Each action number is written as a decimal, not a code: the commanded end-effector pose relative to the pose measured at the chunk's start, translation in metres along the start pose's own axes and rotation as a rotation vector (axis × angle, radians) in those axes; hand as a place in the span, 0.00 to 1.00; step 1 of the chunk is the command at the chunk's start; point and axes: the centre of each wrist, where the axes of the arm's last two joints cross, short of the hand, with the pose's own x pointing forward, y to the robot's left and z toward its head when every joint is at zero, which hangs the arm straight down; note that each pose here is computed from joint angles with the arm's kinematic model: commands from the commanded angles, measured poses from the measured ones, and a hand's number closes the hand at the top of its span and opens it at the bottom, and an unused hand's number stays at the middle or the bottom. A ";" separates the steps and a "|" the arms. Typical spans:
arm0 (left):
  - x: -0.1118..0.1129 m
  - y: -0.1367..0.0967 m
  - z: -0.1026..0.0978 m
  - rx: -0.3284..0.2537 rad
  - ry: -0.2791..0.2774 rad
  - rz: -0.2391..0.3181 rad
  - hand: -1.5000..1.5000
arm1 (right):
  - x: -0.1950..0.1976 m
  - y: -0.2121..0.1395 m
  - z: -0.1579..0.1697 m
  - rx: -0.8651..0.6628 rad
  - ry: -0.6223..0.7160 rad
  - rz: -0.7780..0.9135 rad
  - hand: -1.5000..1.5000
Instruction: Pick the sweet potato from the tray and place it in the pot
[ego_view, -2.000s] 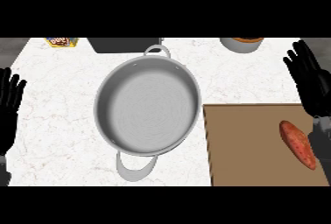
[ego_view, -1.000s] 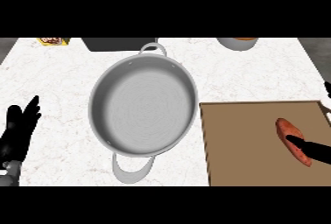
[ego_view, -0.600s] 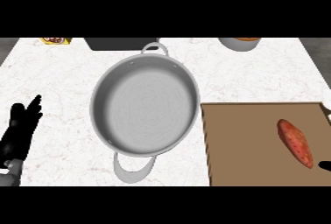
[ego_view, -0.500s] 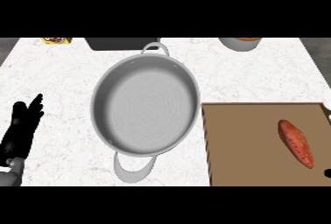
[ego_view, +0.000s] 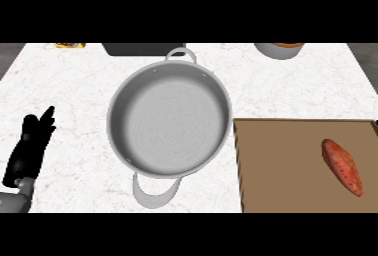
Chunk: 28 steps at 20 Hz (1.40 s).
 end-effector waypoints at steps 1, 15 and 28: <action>0.011 0.000 0.000 -0.011 -0.029 -0.004 0.50 | -0.005 0.006 -0.010 0.043 0.061 0.017 0.00; 0.003 0.008 -0.004 -0.004 -0.008 0.003 0.50 | -0.012 0.057 -0.047 0.089 0.134 0.027 0.00; 0.011 0.000 0.007 -0.012 -0.013 0.002 0.50 | -0.009 0.064 -0.100 0.077 0.170 0.064 0.00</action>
